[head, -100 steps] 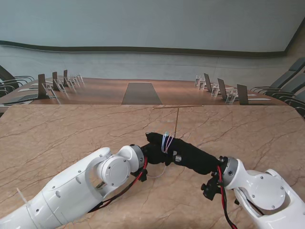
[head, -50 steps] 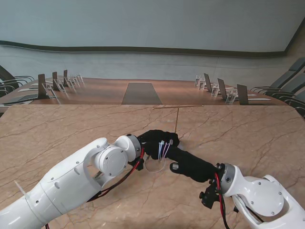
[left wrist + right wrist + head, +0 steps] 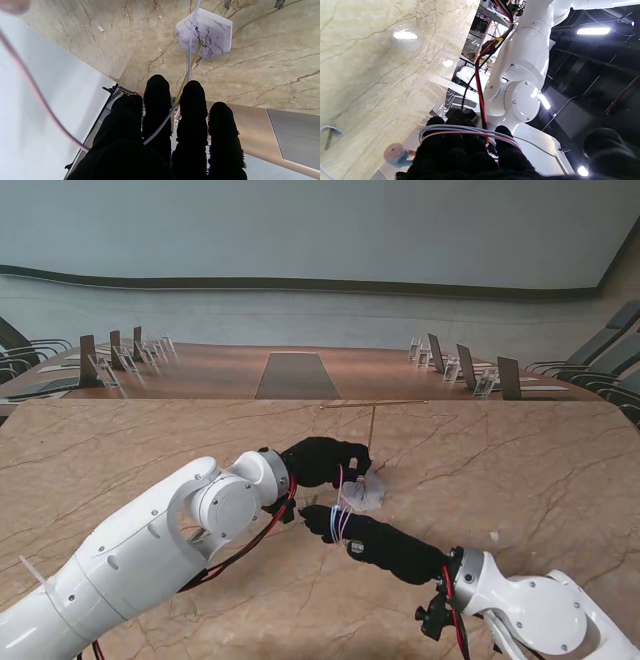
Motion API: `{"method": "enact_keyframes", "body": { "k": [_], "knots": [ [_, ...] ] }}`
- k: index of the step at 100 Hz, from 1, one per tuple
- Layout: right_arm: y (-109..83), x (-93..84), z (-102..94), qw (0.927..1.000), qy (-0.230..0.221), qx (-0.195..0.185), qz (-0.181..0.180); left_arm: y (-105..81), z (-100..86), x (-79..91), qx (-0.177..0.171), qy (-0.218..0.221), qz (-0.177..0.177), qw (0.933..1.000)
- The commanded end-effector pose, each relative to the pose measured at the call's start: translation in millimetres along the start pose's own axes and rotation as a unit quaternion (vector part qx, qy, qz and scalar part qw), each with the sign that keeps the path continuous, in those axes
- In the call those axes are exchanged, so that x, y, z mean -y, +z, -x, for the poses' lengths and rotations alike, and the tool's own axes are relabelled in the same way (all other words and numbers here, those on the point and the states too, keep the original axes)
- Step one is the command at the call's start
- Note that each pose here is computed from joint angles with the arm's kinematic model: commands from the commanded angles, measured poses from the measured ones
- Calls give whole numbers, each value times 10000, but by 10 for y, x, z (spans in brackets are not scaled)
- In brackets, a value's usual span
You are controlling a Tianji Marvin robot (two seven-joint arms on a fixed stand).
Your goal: Take the wired earphone off the rack, coil the cable and place them on the table
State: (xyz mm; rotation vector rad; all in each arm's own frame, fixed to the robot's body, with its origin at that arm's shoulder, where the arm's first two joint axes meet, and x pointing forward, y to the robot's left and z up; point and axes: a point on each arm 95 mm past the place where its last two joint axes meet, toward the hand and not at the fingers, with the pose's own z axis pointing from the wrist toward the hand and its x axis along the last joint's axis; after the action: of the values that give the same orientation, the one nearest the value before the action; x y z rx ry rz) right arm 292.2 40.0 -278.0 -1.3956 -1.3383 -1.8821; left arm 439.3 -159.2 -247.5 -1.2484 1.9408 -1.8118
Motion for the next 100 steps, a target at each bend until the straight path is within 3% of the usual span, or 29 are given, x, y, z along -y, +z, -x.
{"method": "enact_keyframes", "body": {
  "k": [1, 48, 100],
  "knots": [
    [-20, 75, 91, 9998, 150, 136, 26, -24, -36, 25, -52, 27, -34, 10000],
    [-68, 93, 435, 9955, 397, 807, 309, -130, -50, 110, -152, 208, -134, 9996],
    [-97, 45, 638, 9904, 483, 1191, 517, -206, -96, 188, -307, 356, -194, 9987]
  ]
}}
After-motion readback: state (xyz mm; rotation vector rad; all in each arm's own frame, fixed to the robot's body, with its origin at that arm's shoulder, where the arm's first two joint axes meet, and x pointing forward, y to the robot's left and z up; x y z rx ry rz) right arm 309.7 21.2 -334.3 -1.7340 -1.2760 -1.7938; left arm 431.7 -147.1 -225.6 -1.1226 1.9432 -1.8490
